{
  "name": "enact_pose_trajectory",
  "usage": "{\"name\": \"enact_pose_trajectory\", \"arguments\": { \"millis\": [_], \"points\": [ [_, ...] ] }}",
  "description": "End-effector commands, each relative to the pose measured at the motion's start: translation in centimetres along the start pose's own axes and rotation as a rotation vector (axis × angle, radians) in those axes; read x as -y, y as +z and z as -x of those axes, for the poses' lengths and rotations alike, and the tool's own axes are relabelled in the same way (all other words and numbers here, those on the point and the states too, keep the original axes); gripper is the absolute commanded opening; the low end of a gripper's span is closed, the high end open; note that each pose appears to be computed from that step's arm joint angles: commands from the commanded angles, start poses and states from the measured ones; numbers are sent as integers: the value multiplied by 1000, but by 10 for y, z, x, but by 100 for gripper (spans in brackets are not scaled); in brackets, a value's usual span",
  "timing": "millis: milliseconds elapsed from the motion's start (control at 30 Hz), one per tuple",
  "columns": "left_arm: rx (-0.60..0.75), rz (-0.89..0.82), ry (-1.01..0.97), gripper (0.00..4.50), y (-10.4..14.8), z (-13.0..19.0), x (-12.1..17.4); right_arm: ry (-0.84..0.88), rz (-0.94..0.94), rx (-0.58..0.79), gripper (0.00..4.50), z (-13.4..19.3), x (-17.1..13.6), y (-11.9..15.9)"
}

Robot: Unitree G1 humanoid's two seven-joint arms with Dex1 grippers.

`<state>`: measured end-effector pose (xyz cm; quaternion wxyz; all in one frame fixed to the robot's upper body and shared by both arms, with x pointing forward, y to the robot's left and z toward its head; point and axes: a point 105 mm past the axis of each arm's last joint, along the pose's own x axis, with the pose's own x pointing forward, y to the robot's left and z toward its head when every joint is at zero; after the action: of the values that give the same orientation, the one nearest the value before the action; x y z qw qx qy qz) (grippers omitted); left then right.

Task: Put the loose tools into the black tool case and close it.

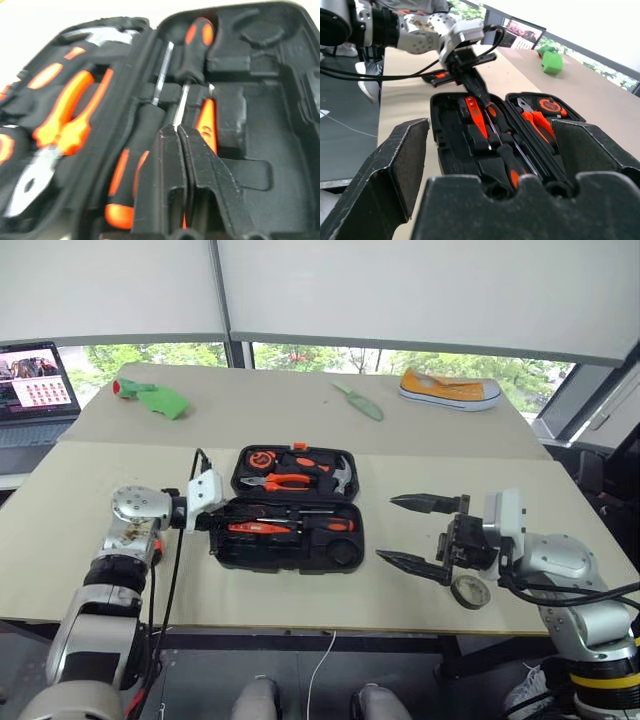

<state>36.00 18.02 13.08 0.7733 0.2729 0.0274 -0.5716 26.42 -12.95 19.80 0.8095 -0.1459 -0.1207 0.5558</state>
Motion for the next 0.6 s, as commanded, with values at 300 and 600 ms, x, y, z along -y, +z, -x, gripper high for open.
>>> {"name": "enact_pose_trajectory", "arguments": {
  "millis": [300,600],
  "points": [
    [-119,110,83,4,-31,-3,3,-55,35,29,450,7,4,10],
    [-118,78,-9,4,-32,4,22,-63,25,33,450,6,2,6]
  ]
}}
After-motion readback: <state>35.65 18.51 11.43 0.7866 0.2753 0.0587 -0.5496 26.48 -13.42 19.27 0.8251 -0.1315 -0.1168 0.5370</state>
